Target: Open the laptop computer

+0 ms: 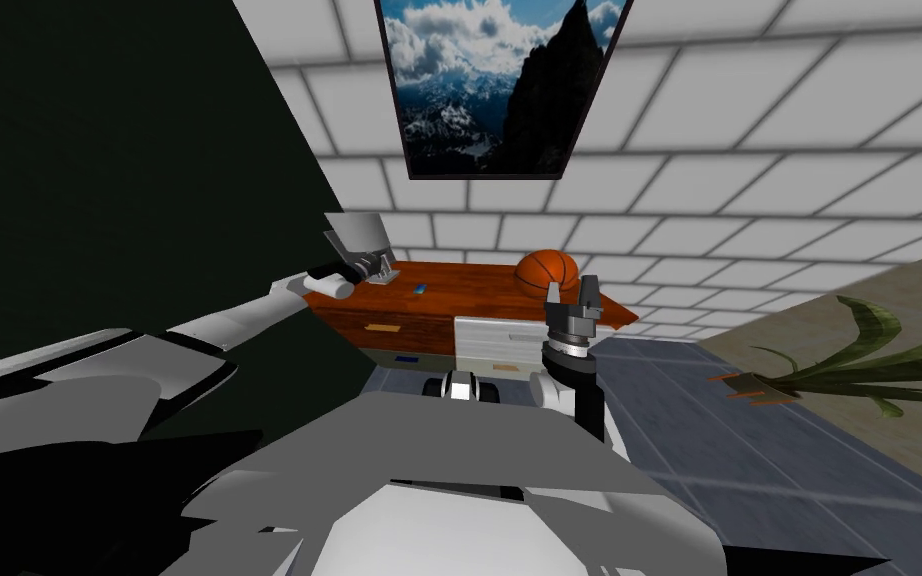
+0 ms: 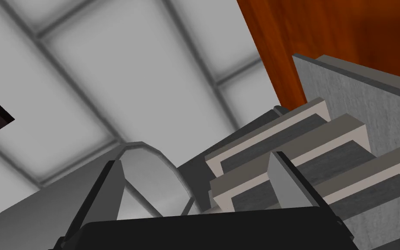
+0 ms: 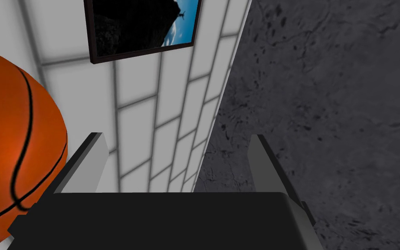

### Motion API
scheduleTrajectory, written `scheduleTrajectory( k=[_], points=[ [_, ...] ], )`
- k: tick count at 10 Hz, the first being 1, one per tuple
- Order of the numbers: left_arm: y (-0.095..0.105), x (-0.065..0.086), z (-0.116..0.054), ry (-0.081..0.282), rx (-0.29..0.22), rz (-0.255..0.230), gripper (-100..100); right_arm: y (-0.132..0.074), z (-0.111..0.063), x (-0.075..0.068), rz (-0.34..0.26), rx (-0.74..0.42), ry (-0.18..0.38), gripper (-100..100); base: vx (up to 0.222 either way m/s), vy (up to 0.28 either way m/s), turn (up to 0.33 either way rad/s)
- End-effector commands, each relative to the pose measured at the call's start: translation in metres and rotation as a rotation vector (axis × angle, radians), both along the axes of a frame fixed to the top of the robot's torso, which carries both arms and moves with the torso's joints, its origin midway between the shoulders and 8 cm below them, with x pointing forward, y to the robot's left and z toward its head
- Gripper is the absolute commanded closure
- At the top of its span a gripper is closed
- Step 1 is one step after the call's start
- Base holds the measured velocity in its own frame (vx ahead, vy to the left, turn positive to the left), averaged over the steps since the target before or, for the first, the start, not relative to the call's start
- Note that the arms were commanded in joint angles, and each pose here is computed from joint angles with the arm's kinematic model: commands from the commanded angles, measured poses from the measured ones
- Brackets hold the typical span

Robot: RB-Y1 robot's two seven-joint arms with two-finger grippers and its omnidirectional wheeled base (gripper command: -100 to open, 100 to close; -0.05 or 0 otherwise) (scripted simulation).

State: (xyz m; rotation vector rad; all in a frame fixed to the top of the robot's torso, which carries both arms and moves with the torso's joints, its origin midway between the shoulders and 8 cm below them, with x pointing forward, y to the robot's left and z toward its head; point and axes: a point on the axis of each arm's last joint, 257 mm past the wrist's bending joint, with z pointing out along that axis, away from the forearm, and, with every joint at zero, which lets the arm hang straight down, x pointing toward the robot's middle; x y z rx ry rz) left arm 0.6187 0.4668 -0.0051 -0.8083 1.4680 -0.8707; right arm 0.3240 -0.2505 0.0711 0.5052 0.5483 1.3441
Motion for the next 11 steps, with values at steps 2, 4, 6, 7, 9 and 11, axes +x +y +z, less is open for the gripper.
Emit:
scheduleTrajectory(
  k=[2,4,6,7,9,11],
  points=[
    [0.072,-0.005,0.040,0.010,0.053,0.141,-100,0.000,0.000,0.000,0.000,0.000,0.000,0,-0.004,-0.074,0.003],
    [0.072,-0.005,0.040,0.010,0.053,0.141,-100,0.000,0.000,0.000,0.000,0.000,0.000,0,0.009,-0.032,0.008],
    [0.096,-0.010,0.054,0.013,0.064,0.189,-100,0.000,0.000,0.000,0.000,0.000,0.000,0,0.004,-0.012,-0.011],
    [0.096,-0.010,0.054,0.013,0.064,0.189,-100,0.000,0.000,0.000,0.000,0.000,0.000,0,-0.002,-0.042,-0.007],
    [0.117,-0.015,0.067,0.015,0.073,0.233,-100,0.000,0.000,0.000,0.000,0.000,0.000,0,0.003,-0.051,0.007],
    [0.117,-0.015,0.067,0.015,0.073,0.233,-100,0.000,0.000,0.000,0.000,0.000,0.000,0,0.004,-0.002,0.019]
  ],
)
